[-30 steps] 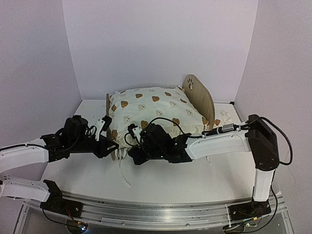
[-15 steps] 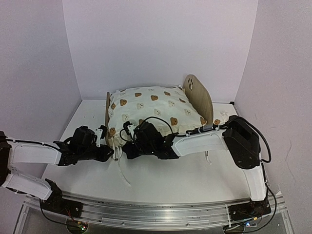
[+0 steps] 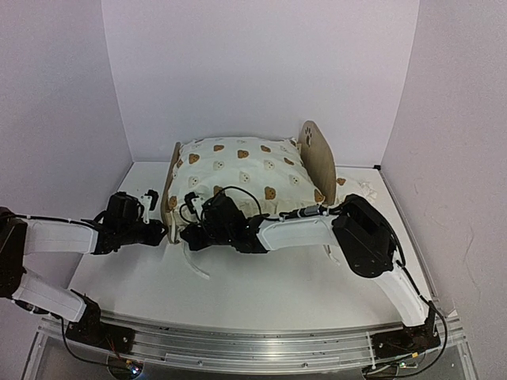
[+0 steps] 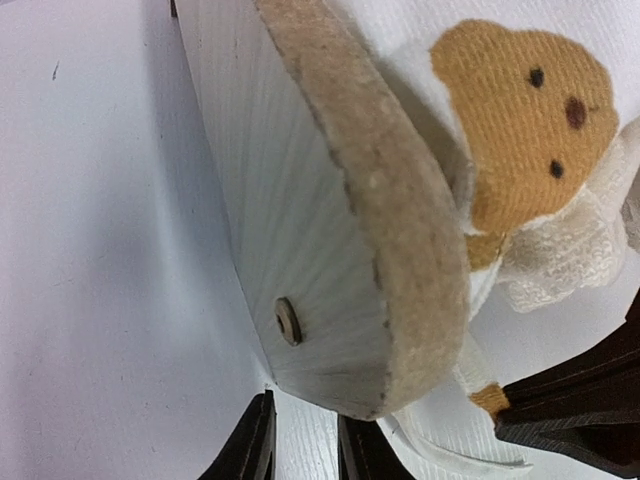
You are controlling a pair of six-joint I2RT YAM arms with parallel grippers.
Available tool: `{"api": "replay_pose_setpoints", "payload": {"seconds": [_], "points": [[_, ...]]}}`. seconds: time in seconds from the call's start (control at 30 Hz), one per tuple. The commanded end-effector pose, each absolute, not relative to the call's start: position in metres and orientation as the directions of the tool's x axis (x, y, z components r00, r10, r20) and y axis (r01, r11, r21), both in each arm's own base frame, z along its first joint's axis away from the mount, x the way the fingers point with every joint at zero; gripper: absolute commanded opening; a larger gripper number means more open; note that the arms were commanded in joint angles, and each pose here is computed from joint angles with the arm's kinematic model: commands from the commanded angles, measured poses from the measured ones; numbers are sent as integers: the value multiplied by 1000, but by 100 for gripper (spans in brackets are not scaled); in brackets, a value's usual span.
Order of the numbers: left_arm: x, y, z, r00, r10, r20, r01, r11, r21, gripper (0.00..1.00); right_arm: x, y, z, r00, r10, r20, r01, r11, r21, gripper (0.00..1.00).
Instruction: Set up the pet bed
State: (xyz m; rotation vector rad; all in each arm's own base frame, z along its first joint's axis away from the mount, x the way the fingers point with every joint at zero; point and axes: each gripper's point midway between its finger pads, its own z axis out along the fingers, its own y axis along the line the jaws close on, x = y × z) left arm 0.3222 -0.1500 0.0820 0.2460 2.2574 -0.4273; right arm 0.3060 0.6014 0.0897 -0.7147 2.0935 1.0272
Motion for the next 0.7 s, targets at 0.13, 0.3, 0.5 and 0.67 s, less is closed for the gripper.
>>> {"api": "replay_pose_setpoints", "payload": {"seconds": [0.13,0.3,0.5,0.67], "points": [[302,-201,92,-701,-20,-713,406,811,-422,26,302,598,103,-628,-126,-768,-708,503,496,0],[308,-207,96,-610,-43,-791,403,843,-356,28,299,589,100,-636,-126,-761,-696,519,496,0],[287,-214,90,-665,30,-746,428,834,-349,14,300,586,101,-638,-114,-761,-687,530,497,0],[259,-224,110,-608,62,-792,529,775,-345,18,302,580,107,-614,-116,-781,-698,543,467,0]]}}
